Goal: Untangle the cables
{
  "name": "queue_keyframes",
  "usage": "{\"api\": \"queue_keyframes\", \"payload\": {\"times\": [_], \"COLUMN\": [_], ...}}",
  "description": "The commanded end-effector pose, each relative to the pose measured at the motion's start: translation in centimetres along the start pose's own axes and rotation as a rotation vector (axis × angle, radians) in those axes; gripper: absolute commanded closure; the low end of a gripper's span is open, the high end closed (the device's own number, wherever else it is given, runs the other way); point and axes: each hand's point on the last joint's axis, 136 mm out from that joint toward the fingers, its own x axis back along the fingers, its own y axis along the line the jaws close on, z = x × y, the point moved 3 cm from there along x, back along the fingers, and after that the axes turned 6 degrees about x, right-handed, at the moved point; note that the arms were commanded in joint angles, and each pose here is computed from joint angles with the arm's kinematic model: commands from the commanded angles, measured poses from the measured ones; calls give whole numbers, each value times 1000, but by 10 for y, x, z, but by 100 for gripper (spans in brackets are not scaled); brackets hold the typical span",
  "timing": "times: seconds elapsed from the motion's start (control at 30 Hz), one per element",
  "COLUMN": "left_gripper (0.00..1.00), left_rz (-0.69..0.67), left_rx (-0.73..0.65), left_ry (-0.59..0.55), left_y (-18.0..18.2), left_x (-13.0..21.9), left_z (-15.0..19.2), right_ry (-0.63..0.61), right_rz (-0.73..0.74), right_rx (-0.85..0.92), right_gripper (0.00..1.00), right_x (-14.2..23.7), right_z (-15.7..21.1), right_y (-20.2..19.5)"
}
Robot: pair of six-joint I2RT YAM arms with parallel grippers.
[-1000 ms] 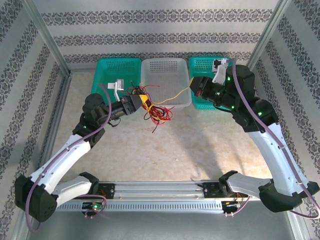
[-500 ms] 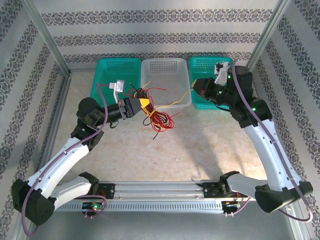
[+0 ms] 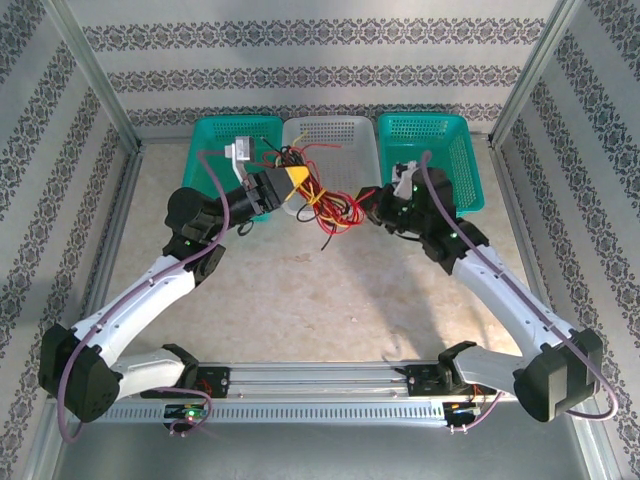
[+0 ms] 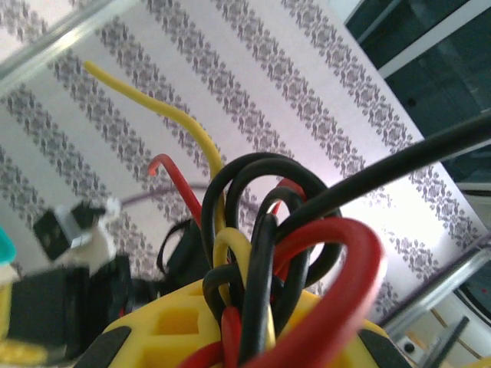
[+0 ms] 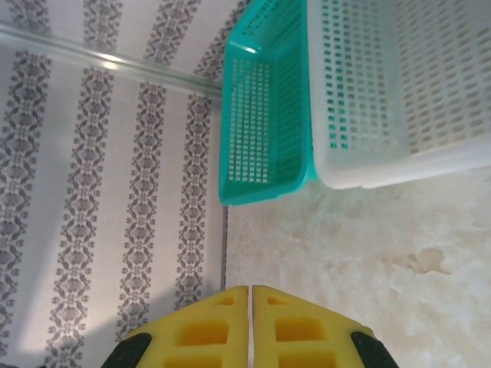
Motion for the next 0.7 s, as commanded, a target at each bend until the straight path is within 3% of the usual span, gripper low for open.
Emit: {"api": "queue_keyframes", "payload": {"times": [0.0,0.23,0.5,0.67], "left_gripper": [100,100,100,100], "left_rz": [108,-161,-337,-414], "left_rx": [-214,-307,-364,-318], "left_ry": [-151,-511,-749,-898], "left_y": [-51,0,39,58], "left_x": [-6,15,40,63], "left_z": [-27,-67,-88,-97], "right_ry": [-137,-116,37,144], "right_rz": [-70,-105,-77,-15], "right_rx": [-48,-40,50,117], "right_gripper": [100,100,100,100], "right_x": [5,8,7,-6], "right_z": [2,30,54,85], "right_y": [2,0,11,6]}}
